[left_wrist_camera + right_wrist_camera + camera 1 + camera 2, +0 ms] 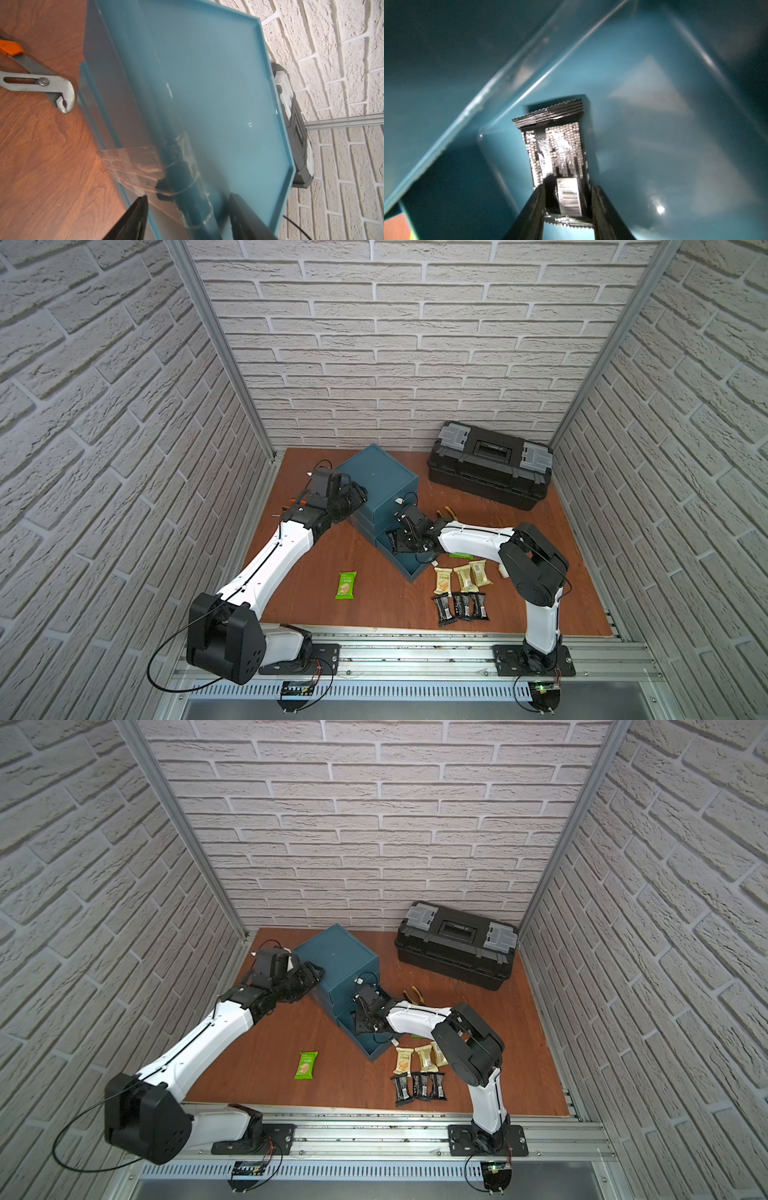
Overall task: Take the cookies out of the drawer
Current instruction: Pick up the cookie from the drawer.
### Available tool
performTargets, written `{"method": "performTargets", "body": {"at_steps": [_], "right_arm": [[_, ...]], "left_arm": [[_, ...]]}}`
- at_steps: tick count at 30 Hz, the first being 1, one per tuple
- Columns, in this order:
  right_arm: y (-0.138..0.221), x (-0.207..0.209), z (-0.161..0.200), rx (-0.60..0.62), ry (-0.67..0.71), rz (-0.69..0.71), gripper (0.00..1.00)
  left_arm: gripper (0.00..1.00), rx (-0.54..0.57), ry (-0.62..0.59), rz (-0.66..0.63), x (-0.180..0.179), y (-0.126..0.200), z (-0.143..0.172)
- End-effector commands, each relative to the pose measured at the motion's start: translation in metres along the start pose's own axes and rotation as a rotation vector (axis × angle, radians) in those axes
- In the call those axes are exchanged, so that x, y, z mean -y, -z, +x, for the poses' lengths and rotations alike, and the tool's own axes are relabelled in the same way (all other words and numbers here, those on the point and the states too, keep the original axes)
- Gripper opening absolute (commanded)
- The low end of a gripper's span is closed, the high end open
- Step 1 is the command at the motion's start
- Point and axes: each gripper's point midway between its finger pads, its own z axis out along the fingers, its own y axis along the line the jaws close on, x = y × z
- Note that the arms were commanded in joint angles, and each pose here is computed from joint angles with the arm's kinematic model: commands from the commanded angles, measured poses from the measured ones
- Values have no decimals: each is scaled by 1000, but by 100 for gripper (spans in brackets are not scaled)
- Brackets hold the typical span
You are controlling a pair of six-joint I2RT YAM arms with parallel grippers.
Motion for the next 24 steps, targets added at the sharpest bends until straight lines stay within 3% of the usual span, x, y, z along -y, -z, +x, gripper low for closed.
{"method": "performTargets", "body": {"at_steps": [1,6,11,17,24], "right_arm": [[16,32,5,-9,50,108,39],[39,41,-4,6,150,149,39],[51,22,-12,39,261,108,53],[31,17,-6,0,328,115,60],[15,19,-4,-13,311,140,62]], "left_arm": [[66,-107,19,-186,-54,-12,30],[66,-102,19,-186,-55,-11,29],[66,-101,21,-188,-56,-10,29],[66,-98,22,-191,-57,-9,29],[66,-100,23,-190,-57,-10,29]]}}
